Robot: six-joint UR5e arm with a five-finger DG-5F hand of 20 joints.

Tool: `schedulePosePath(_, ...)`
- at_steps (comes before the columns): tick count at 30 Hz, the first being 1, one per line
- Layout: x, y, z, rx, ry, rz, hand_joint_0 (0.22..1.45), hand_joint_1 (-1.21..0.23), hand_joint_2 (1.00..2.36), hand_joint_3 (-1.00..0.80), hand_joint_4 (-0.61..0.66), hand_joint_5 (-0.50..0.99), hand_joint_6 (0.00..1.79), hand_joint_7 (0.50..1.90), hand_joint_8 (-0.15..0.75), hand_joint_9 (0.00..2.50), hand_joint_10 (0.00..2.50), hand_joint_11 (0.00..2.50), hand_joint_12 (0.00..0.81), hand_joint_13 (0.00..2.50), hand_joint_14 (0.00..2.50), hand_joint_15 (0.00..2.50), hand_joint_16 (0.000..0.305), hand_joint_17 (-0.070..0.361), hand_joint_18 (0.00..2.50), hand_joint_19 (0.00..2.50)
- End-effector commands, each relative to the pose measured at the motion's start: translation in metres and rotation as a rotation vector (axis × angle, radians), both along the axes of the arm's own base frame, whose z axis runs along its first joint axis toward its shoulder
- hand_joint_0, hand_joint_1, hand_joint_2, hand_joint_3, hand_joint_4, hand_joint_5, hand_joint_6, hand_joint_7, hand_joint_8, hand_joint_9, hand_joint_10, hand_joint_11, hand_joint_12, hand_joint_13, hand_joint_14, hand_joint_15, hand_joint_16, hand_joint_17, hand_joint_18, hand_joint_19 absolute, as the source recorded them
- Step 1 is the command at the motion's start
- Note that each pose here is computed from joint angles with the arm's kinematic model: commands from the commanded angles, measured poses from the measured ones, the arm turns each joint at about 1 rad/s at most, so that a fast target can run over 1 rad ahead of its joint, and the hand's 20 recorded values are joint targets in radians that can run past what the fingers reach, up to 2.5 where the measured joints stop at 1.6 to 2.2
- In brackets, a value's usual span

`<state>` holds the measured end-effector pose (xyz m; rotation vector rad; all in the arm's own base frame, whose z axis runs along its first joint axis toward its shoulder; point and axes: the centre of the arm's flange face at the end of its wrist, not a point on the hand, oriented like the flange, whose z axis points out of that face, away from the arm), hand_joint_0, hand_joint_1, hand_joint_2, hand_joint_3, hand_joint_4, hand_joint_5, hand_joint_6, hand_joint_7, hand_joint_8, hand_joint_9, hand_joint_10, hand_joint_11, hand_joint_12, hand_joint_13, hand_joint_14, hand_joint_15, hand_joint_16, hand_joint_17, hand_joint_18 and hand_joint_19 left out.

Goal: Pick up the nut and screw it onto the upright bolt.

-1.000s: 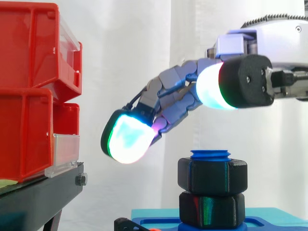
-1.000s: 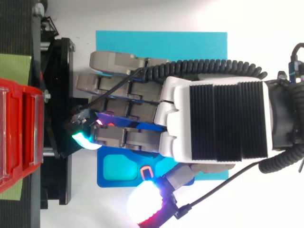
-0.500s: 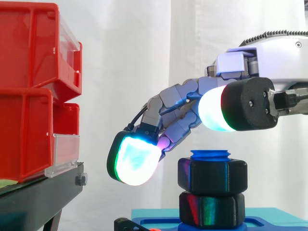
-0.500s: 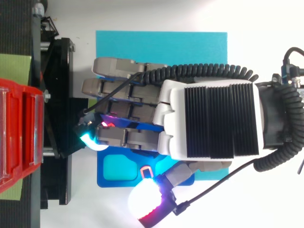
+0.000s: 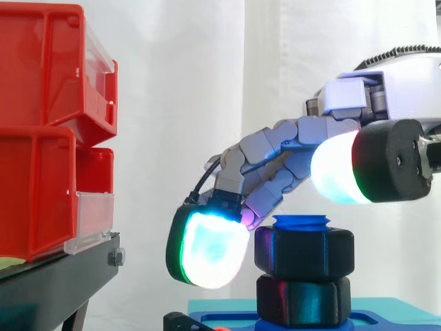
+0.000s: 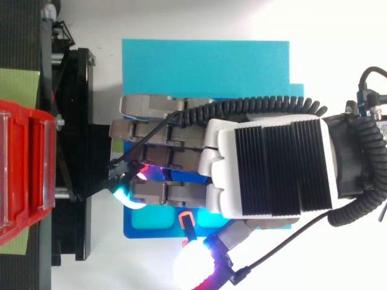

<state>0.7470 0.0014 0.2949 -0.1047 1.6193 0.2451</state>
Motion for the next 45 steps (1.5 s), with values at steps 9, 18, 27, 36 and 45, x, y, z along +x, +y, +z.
schedulePosePath(9,-0.002,-0.006,-0.002,-0.002,0.013,-0.004,0.5,-0.15,1.0,-0.5,0.26,-0.12,0.5,0.97,0.278,0.61,0.0,0.0,0.28,0.39,0.0,0.0,0.028,0.062,0.0,0.0)
schedulePosePath(18,-0.001,-0.015,-0.001,-0.003,0.01,-0.016,0.5,-0.16,1.0,-0.5,0.25,-0.12,0.5,0.99,0.281,0.63,0.0,0.0,0.276,0.42,0.0,0.0,0.027,0.06,0.02,0.0)
schedulePosePath(27,-0.002,-0.027,0.001,-0.005,0.006,-0.033,0.5,-0.16,1.0,-0.5,0.24,-0.11,0.5,1.02,0.281,0.64,0.0,0.0,0.274,0.42,0.0,0.0,0.026,0.059,0.03,0.0)
schedulePosePath(36,-0.002,-0.034,0.001,-0.015,0.004,-0.026,0.5,-0.17,1.0,-0.5,0.24,-0.11,0.5,1.06,0.282,0.64,0.0,0.0,0.273,0.42,0.0,0.0,0.026,0.059,0.04,0.0)
schedulePosePath(45,-0.002,-0.037,0.001,-0.015,0.004,-0.028,0.51,-0.17,1.0,-0.5,0.24,-0.1,0.5,1.09,0.284,0.65,0.0,0.0,0.268,0.44,0.0,0.0,0.025,0.057,0.06,0.0)
